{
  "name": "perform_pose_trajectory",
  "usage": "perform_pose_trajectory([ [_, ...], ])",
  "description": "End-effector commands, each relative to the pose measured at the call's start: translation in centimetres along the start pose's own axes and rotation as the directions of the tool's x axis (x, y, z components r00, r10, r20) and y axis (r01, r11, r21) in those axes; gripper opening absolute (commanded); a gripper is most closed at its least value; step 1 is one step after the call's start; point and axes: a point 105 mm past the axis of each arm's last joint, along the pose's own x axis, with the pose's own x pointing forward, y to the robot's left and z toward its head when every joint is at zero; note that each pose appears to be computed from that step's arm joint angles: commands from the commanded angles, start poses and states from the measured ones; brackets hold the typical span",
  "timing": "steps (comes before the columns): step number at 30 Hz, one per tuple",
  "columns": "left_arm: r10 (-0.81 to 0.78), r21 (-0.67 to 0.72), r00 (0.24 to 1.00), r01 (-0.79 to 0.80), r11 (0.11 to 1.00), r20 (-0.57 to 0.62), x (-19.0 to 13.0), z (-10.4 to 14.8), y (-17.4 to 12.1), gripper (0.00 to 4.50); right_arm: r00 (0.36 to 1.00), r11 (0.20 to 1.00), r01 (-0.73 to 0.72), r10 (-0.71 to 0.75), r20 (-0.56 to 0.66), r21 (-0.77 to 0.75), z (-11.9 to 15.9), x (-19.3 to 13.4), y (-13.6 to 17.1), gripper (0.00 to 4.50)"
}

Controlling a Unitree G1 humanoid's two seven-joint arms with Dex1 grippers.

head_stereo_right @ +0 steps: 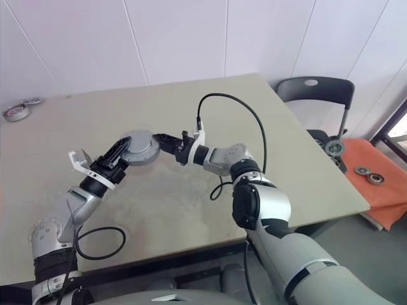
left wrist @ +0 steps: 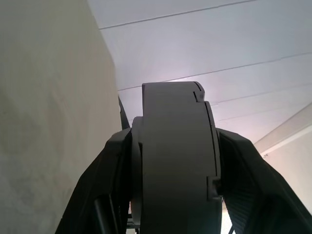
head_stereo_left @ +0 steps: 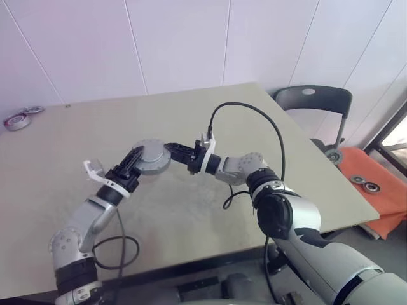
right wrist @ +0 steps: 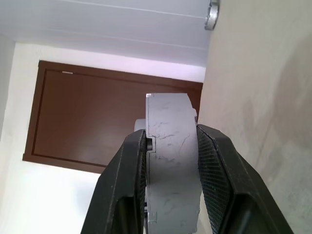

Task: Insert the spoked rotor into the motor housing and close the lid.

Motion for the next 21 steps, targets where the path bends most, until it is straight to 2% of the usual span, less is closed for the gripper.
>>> perform_pose_trajectory([
  [1, -0.207, 0.048, 0.958, 0.221, 0.974, -0.197, 1.10, -4.04, -4.75, 2.17, 0.999, 0.999, 0.049, -0.049, -0.014, -0.020, -0.46, 0.74, -0.39, 1.20],
  [21, -0.176, 0.071, 0.966, 0.193, 0.979, -0.190, 0.62, -3.89, -4.03, 2.16, 0.998, 0.996, 0.062, -0.063, -0.014, -0.070, -0.41, 0.80, -0.62, 1.20],
])
